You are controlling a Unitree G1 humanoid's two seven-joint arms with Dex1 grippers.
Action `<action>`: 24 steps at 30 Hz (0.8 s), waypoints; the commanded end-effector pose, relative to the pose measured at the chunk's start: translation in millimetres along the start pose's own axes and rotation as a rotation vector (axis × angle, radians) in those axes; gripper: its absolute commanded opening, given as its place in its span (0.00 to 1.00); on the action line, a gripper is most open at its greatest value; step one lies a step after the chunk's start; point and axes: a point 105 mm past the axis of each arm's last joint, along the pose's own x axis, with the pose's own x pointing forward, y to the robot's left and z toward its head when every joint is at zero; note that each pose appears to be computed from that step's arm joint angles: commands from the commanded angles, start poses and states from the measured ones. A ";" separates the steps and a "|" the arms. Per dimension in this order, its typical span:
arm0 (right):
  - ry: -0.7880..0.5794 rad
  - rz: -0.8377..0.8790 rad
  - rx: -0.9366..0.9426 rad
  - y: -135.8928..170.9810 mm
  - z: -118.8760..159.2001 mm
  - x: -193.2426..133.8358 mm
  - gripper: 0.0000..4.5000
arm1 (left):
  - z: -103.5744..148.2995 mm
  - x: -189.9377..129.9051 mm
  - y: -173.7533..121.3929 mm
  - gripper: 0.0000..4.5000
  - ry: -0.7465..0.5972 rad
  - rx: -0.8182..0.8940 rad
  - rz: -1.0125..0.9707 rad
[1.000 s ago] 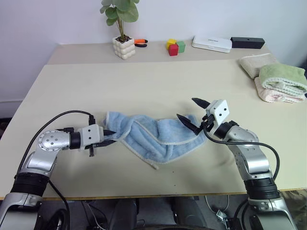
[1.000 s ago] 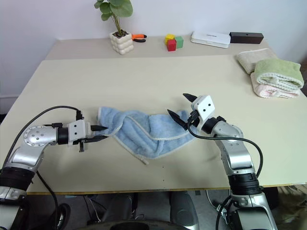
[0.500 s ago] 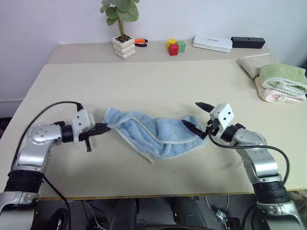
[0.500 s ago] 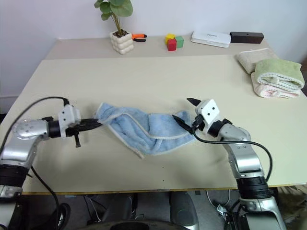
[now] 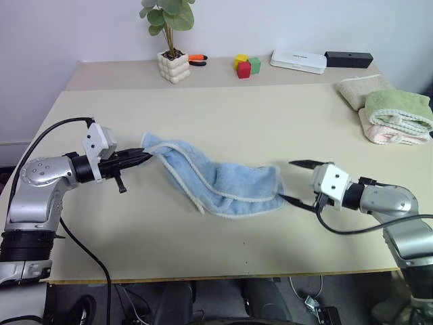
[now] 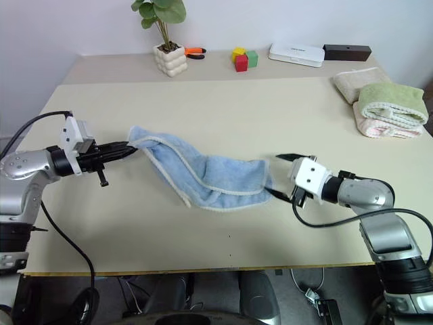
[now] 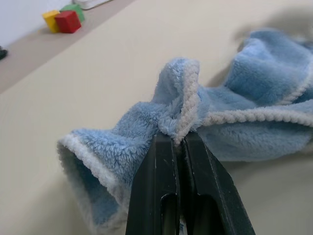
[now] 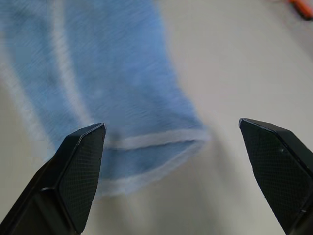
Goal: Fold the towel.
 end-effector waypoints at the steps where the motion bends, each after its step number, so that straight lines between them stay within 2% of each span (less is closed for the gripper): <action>1: -0.001 0.016 -0.115 2.8 10.5 1.7 1.00 | 9.4 0.2 -2.0 0.02 -0.021 0.038 -0.001; 6: 0.008 0.055 -0.155 17.6 7.8 13.9 1.00 | 8.9 -0.8 -5.7 0.02 -0.014 0.046 -0.003; 24: 0.009 0.046 -0.174 17.4 7.0 16.9 1.00 | 9.2 -1.1 -6.7 0.02 -0.013 0.045 -0.003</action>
